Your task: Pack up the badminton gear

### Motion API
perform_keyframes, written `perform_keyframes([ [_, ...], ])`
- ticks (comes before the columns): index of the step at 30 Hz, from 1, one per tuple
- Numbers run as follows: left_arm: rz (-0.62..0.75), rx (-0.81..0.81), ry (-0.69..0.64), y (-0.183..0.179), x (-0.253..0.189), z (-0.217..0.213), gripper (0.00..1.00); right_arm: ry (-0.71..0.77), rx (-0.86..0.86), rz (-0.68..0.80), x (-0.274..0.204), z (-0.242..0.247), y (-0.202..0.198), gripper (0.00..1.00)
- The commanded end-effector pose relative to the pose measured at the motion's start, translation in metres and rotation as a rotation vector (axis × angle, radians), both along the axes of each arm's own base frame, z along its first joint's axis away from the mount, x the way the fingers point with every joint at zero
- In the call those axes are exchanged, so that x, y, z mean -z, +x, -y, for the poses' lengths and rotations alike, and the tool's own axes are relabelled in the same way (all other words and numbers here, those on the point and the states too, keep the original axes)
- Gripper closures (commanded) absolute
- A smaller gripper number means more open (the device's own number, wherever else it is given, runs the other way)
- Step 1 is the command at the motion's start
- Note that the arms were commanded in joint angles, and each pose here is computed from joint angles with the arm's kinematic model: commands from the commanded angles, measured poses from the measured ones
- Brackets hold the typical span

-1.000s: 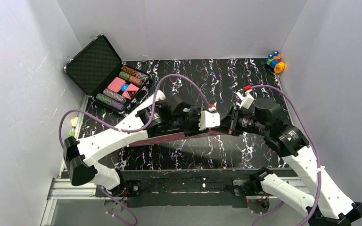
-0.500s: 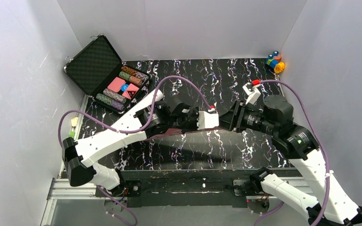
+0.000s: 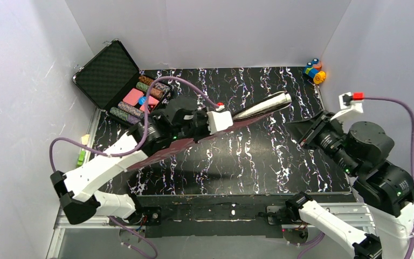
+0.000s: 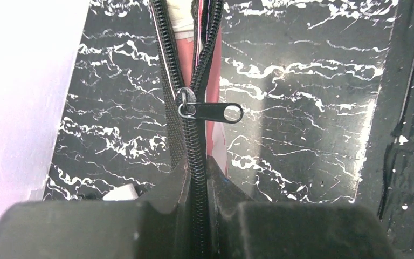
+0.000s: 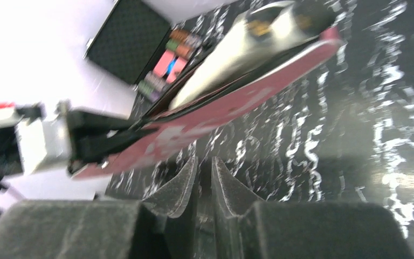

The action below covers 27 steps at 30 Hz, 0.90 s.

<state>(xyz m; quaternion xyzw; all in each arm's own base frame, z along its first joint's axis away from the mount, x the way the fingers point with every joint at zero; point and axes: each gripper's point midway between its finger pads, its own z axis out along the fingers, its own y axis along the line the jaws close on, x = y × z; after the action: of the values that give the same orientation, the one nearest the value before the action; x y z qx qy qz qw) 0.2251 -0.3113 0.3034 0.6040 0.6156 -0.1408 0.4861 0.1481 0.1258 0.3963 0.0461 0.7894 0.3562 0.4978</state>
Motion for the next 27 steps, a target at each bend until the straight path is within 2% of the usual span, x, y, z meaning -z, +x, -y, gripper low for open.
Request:
perform_keyframes([
  [1, 0.102, 0.047, -0.179, -0.023, -0.069, -0.018, 1.00, -0.152, 0.301, 0.043, -0.008, 0.051, 0.031, 0.81],
  [6, 0.078, 0.017, -0.179, -0.029, -0.063, -0.031, 1.00, -0.091, 0.387, 0.173, -0.056, 0.066, 0.037, 0.92],
  [9, 0.076, 0.021, -0.180, -0.031, -0.058, -0.033, 1.00, -0.092, 0.421, 0.192, -0.066, 0.069, 0.043, 0.99],
  [17, 0.070, 0.021, -0.177, -0.034, -0.053, -0.036, 1.00, -0.054, 0.364, 0.208, -0.076, 0.044, 0.061, 0.99],
  [27, 0.069, 0.024, -0.185, -0.037, -0.053, -0.039, 1.00, -0.039, 0.250, 0.095, -0.038, 0.007, 0.078, 0.99],
])
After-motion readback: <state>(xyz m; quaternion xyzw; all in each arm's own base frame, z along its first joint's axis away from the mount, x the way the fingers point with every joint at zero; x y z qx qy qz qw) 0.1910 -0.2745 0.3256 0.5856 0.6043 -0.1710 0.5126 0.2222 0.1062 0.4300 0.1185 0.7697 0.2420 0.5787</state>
